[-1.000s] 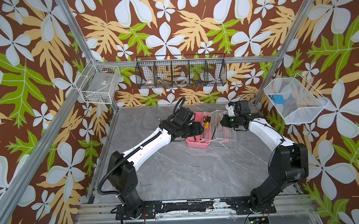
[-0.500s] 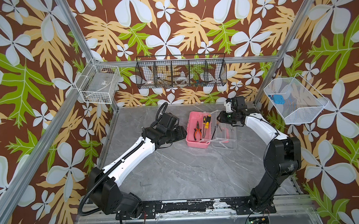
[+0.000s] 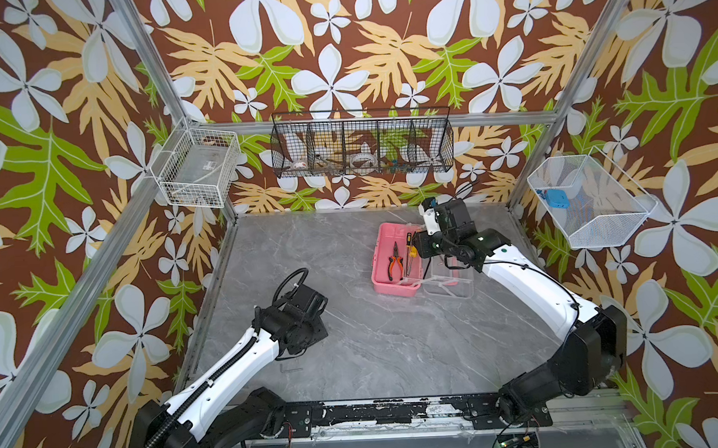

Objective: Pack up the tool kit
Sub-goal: 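Move the left gripper to the silver hex key and grasp it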

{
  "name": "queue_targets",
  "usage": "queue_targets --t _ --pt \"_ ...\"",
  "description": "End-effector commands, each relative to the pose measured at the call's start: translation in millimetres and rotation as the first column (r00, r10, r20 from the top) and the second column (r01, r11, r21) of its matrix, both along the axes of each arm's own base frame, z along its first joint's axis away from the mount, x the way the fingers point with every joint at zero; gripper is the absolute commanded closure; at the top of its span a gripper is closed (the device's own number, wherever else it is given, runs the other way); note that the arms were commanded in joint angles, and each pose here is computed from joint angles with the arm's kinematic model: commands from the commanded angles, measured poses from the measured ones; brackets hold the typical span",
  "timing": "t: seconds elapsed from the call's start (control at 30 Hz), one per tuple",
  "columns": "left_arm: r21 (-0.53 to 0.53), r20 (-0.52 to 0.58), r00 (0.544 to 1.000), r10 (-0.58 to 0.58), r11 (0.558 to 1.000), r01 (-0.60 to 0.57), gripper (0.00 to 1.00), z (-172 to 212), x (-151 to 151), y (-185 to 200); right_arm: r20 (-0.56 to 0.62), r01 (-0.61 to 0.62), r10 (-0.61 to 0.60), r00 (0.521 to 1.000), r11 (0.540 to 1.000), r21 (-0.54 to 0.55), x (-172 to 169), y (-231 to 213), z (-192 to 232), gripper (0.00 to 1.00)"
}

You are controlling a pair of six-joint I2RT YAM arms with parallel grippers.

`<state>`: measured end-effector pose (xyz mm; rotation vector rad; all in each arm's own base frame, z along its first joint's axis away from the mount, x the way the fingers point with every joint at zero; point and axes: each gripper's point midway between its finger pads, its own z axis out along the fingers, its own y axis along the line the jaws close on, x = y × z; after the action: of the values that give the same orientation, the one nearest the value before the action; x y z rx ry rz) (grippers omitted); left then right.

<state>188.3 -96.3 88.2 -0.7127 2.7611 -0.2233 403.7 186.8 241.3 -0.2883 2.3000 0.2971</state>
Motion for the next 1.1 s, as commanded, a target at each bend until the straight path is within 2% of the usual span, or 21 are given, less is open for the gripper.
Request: queue_targets --t 0.0,0.1,0.17,0.27,0.4,0.63,0.67,0.87,1.07 --pt "0.039 -0.038 0.994 0.102 0.994 -0.100 0.41 -11 -10 14 0.028 0.006 -0.007 1.000 1.000 0.022 1 2 8 0.58" --pt "0.056 -0.090 0.988 0.122 0.992 -0.117 0.49 -30 -19 17 0.035 0.005 -0.006 0.999 1.000 0.013 0 1 10 0.58" --pt "0.083 -0.135 0.980 0.145 0.987 -0.134 0.50 -44 -31 23 0.039 0.005 -0.006 0.999 1.000 0.006 -2 -2 11 0.58" --pt "0.098 -0.172 0.964 0.200 0.978 -0.186 0.47 -61 -47 33 0.043 0.007 -0.007 0.999 1.000 -0.004 -6 -5 8 0.58" --pt "0.056 -0.201 0.942 0.268 0.963 -0.262 0.42 -77 -62 36 0.033 0.004 -0.004 0.999 1.000 -0.011 -10 -7 1 0.58" --pt "0.060 -0.217 0.928 0.302 0.953 -0.297 0.41 -90 -64 42 0.019 -0.017 0.017 1.000 1.000 0.002 -10 -1 -4 0.58" --pt "0.066 -0.215 0.928 0.303 0.953 -0.296 0.43 -92 -63 43 0.016 -0.019 0.019 1.000 1.000 0.003 -10 -1 -5 0.58" --pt "0.060 -0.200 0.928 0.313 0.950 -0.308 0.73 -95 -56 48 0.012 -0.022 0.022 1.000 1.000 0.004 -11 -1 -8 0.58" --pt "0.068 -0.163 0.954 0.251 0.968 -0.243 0.93 -89 -32 45 0.010 -0.019 0.019 1.000 1.000 0.005 -10 -1 -9 0.58"
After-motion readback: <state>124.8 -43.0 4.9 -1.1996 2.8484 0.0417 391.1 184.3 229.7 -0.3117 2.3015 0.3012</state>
